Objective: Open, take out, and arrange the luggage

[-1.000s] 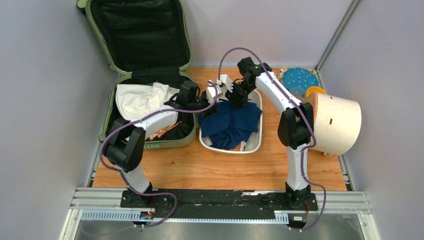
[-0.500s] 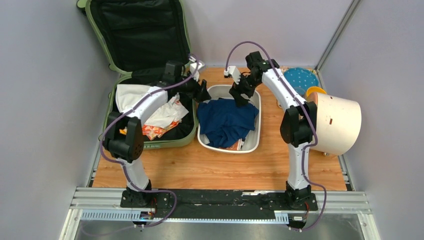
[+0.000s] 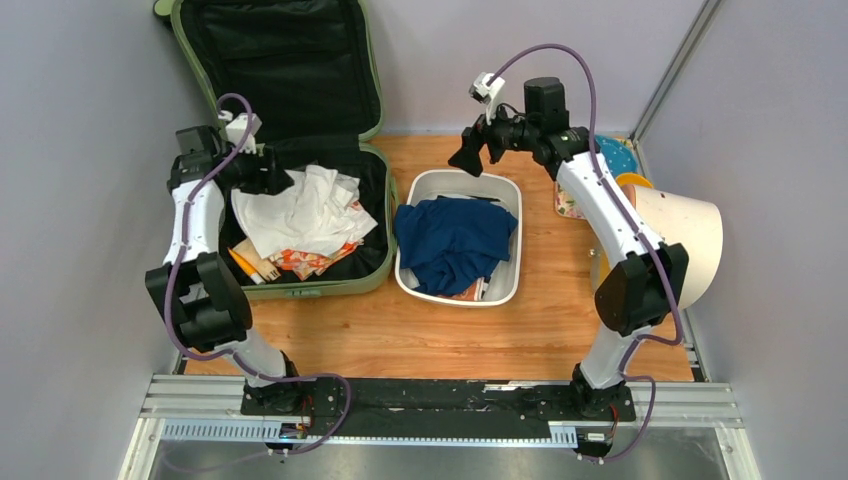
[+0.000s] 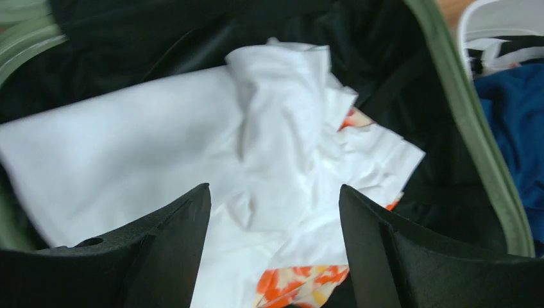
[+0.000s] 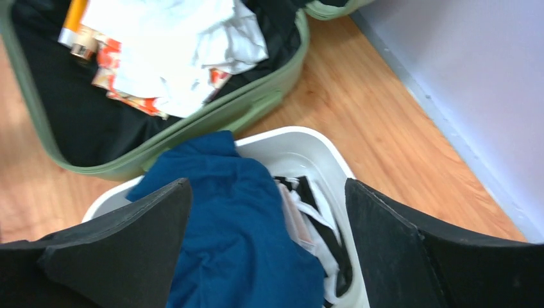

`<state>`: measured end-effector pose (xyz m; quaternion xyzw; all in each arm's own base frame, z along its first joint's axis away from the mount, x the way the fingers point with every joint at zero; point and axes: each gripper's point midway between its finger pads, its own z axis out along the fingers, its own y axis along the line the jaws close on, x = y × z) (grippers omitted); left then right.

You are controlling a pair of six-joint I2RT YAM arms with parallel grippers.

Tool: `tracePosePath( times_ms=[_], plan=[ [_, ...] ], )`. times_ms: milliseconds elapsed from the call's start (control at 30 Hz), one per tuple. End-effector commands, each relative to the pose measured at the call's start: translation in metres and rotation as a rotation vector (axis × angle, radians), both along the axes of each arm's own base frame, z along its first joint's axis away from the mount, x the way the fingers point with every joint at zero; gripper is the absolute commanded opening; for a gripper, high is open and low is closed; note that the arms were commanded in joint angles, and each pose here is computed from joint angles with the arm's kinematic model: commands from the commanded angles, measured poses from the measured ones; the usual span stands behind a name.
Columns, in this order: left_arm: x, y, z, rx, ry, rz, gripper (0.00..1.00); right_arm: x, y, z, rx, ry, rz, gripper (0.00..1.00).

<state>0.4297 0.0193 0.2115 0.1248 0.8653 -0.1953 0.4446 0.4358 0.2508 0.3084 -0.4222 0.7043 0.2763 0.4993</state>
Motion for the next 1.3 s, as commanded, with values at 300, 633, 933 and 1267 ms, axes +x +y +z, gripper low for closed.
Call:
tracePosePath(
  times_ms=[300, 633, 933, 1267],
  plan=[
    [0.054, 0.116, -0.014, 0.164, -0.054, 0.262, 0.75, -0.004, 0.041, -0.006, 0.179, 0.195, 0.119, 0.87],
    [0.087, 0.153, -0.053, 0.175, 0.066, 0.431, 0.76, 0.041, 0.091, -0.01, 0.274, 0.259, -0.065, 0.76],
    [0.08, 0.129, -0.097, 0.147, 0.17, 0.386, 0.78, 0.046, 0.121, -0.016, 0.29, 0.264, -0.025, 0.75],
    [0.068, 0.072, -0.044, -0.026, -0.014, 0.175, 0.28, 0.034, 0.127, -0.012, 0.3, 0.248, 0.076, 0.76]
  ],
)
